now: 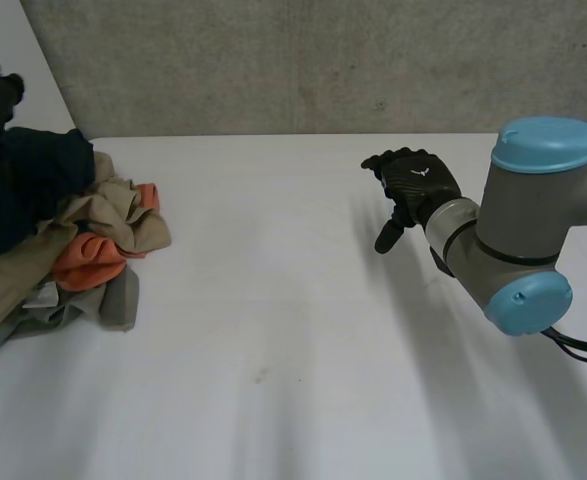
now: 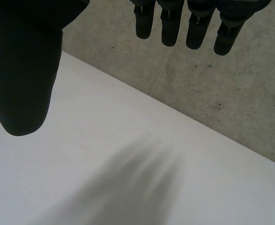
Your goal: Fold the laundry.
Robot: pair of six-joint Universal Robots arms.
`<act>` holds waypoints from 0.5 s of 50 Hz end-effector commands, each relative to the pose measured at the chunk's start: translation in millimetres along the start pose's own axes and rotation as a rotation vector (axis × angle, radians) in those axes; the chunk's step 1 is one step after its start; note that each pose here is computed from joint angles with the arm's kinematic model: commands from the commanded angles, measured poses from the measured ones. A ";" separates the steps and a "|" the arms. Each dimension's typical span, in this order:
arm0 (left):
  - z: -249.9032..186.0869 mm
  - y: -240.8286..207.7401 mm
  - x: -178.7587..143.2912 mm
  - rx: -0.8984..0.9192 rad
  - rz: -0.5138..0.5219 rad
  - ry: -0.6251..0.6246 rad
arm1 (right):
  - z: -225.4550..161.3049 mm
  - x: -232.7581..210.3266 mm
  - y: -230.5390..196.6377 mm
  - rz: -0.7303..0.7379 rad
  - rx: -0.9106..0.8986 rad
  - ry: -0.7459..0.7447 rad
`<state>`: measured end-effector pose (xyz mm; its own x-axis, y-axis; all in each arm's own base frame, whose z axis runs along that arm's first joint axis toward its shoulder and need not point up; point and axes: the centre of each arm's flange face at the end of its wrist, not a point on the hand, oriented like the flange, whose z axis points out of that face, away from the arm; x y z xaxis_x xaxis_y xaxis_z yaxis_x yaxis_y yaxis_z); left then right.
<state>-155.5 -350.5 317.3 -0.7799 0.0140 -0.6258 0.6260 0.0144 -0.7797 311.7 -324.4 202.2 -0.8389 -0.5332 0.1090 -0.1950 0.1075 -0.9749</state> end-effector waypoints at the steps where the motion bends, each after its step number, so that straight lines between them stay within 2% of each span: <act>1: 4.5 16.0 -12.9 0.011 -0.030 -0.001 | -3.7 -8.4 -2.2 0.013 0.014 -0.091; 5: 9.3 27.9 -15.3 0.003 -0.067 0.022 | -8.2 -17.0 -4.0 0.052 0.038 -0.234; 7: 14.6 36.6 -19.0 -0.006 -0.093 0.028 | -9.1 -17.3 -4.6 0.064 0.049 -0.255; 12: 28.1 58.6 -24.8 -0.041 -0.142 0.039 | -11.7 -19.5 -5.8 0.045 0.100 -0.262; 18: 46.8 76.5 -19.5 -0.037 -0.152 0.055 | -13.0 -31.9 -3.8 -0.025 0.139 -0.280; 25: 93.9 108.6 -8.5 0.024 -0.142 -0.004 | -15.3 -47.0 9.1 -0.101 0.103 -0.296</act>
<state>-89.2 -405.4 263.8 -0.8664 0.0519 -0.4967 0.4989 0.0440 -0.8656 334.6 -293.9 201.8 -0.6494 -0.7530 0.1062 -0.1418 -0.0173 -0.9897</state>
